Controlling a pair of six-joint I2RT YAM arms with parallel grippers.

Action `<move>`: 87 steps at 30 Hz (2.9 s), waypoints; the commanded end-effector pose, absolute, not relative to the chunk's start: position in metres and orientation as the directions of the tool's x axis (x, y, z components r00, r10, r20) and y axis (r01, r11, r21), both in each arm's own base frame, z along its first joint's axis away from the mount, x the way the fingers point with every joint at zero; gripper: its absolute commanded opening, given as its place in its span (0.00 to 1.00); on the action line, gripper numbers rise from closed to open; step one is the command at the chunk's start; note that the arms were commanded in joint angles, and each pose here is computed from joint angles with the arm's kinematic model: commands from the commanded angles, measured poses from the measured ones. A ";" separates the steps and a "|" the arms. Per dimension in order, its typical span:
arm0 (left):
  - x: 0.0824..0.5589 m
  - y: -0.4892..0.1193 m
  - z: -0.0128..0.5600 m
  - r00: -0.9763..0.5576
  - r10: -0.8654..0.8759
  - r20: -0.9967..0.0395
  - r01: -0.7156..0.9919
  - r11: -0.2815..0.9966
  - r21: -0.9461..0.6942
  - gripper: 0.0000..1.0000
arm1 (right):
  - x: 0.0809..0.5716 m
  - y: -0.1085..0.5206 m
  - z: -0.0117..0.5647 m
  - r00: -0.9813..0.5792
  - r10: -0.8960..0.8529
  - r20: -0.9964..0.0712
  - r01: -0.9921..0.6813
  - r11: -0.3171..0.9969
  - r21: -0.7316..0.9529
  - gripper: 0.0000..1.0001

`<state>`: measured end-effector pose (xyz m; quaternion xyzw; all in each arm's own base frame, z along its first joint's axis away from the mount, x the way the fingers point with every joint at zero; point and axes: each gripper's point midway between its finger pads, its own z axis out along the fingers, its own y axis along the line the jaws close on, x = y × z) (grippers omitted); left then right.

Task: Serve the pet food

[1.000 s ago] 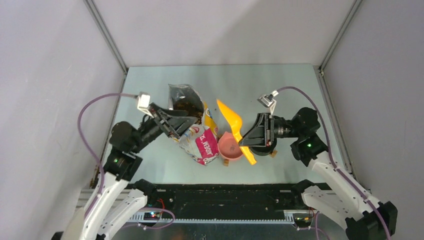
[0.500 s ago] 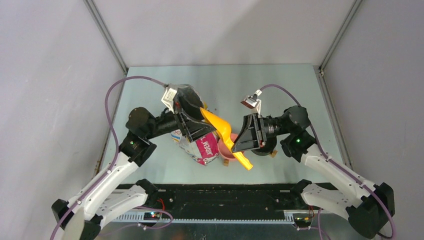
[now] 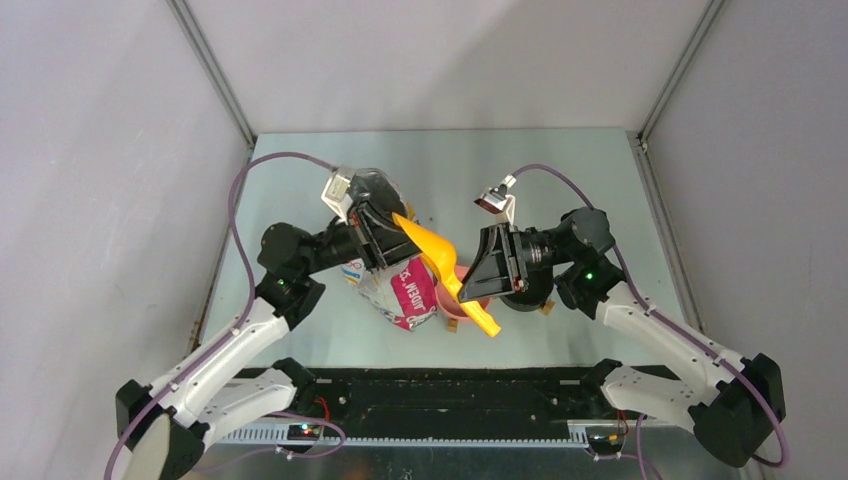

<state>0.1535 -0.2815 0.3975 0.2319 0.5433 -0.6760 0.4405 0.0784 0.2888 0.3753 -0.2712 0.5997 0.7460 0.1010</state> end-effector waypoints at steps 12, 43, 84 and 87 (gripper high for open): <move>0.182 -0.244 0.427 -0.489 -0.628 -0.605 0.716 0.106 -0.690 0.00 | 0.120 0.270 0.391 -0.660 0.156 -0.734 -0.748 -0.057 0.661 0.99; 0.230 -0.210 0.372 -0.565 -0.814 -0.137 0.004 0.164 -0.987 0.00 | 0.191 0.277 0.410 -0.416 0.581 -0.699 -0.774 0.178 0.608 0.93; 0.242 -0.219 0.347 -0.566 -0.821 -0.080 -0.064 0.140 -0.988 0.00 | 0.181 0.298 0.425 -0.498 0.589 -0.636 -0.754 0.067 0.653 0.46; 0.243 -0.218 0.348 -0.561 -0.823 -0.088 -0.057 0.144 -0.988 0.00 | 0.179 0.298 0.425 -0.498 0.583 -0.642 -0.758 0.068 0.649 0.35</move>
